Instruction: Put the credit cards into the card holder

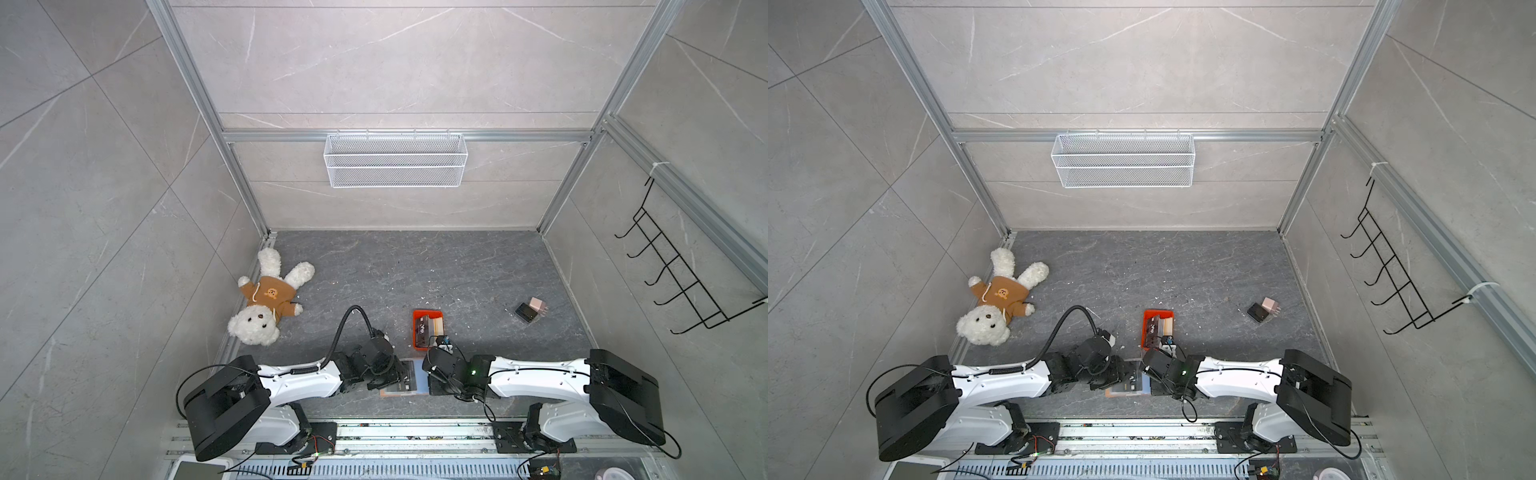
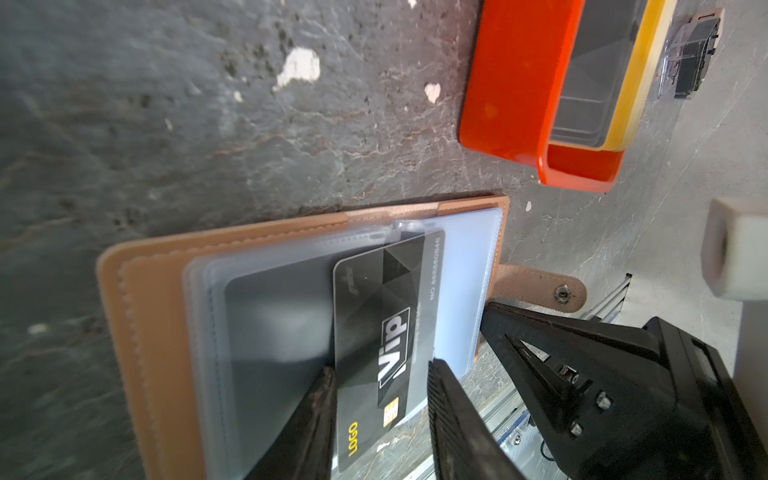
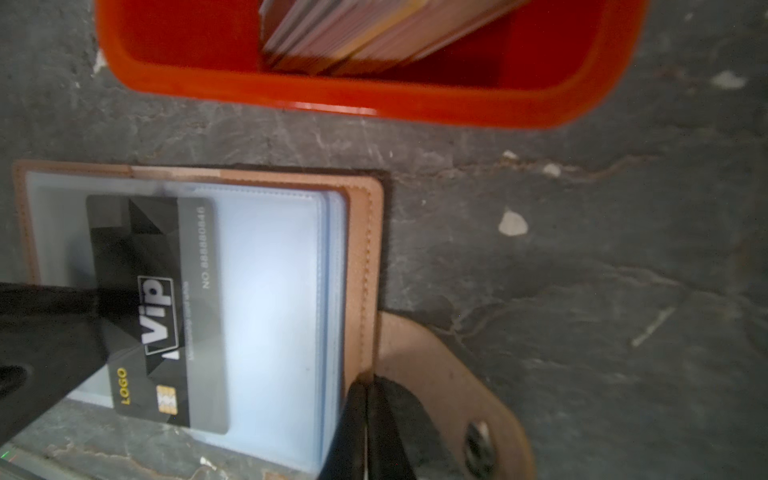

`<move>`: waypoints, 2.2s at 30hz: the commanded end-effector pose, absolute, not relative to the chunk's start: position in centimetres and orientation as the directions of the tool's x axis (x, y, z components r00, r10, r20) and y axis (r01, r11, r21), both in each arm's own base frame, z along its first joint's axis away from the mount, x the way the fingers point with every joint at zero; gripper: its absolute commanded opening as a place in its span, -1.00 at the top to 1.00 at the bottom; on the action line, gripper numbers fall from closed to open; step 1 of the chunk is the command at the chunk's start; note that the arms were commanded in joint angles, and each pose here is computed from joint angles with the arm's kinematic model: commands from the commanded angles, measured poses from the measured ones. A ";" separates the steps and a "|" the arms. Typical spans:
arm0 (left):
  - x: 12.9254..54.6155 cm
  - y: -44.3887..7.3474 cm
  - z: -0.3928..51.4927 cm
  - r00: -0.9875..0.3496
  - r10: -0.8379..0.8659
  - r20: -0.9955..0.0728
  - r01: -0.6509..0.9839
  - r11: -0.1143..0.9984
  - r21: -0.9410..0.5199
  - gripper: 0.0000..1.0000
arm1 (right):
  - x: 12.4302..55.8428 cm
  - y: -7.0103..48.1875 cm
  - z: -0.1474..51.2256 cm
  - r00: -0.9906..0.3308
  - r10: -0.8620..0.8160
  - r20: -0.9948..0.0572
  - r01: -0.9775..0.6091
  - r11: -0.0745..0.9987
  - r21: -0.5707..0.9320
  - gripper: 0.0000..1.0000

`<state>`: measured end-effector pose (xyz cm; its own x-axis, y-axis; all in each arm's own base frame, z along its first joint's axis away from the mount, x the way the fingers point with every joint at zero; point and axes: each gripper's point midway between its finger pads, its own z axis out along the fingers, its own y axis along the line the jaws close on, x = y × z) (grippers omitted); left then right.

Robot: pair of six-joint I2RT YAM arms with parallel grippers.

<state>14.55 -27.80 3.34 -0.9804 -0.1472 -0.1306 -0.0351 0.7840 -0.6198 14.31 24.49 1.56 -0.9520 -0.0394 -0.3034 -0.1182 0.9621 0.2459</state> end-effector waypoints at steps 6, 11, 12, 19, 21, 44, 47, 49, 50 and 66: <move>14.3 -25.4 0.6 -0.983 -0.134 -0.123 -0.058 0.873 -0.485 0.22 | 14.1 23.2 0.3 -0.956 -0.046 -0.289 -0.101 0.979 0.177 0.88; 14.5 -26.9 1.0 -0.986 -0.110 -0.123 -0.028 0.846 -0.533 0.29 | 14.1 23.2 0.3 -0.956 -0.048 -0.289 -0.103 0.979 0.178 0.88; 14.6 -27.2 1.2 -0.987 -0.107 -0.124 -0.023 0.840 -0.542 0.30 | 14.1 23.2 0.3 -0.956 -0.048 -0.289 -0.102 0.979 0.176 0.89; 14.5 -29.0 2.0 -0.991 -0.094 -0.099 -0.013 0.788 -0.615 0.36 | 14.2 23.3 0.3 -0.955 -0.051 -0.291 -0.106 0.979 0.175 0.90; 14.5 -29.4 2.2 -0.991 -0.100 -0.092 -0.019 0.774 -0.633 0.36 | 14.2 23.3 0.4 -0.955 -0.051 -0.291 -0.105 0.979 0.175 0.90; 14.5 -30.9 2.5 -0.993 -0.098 -0.062 -0.029 0.730 -0.683 0.36 | 14.2 23.1 0.3 -0.955 -0.048 -0.292 -0.102 0.980 0.172 0.91; 14.4 -30.9 2.5 -0.993 -0.097 -0.062 -0.029 0.728 -0.685 0.37 | 14.1 23.1 0.3 -0.955 -0.049 -0.291 -0.103 0.980 0.173 0.91; 14.4 -31.0 2.6 -0.993 -0.096 -0.061 -0.028 0.723 -0.690 0.37 | 14.1 23.1 0.2 -0.956 -0.047 -0.290 -0.101 0.980 0.173 0.91; 14.4 -31.0 2.6 -0.994 -0.096 -0.061 -0.028 0.724 -0.689 0.37 | 14.1 23.1 0.2 -0.956 -0.047 -0.291 -0.100 0.980 0.173 0.91; 14.3 -29.1 2.3 -0.991 -0.098 -0.093 -0.018 0.778 -0.628 0.35 | 14.1 23.0 0.1 -0.956 -0.045 -0.290 -0.099 0.980 0.174 0.92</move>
<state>14.62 -30.55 3.08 -0.9913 -0.1051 -0.0789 -0.0244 0.7367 -0.6757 14.33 24.52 1.57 -0.9529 -0.0411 -0.3005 -0.1175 0.9635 0.2406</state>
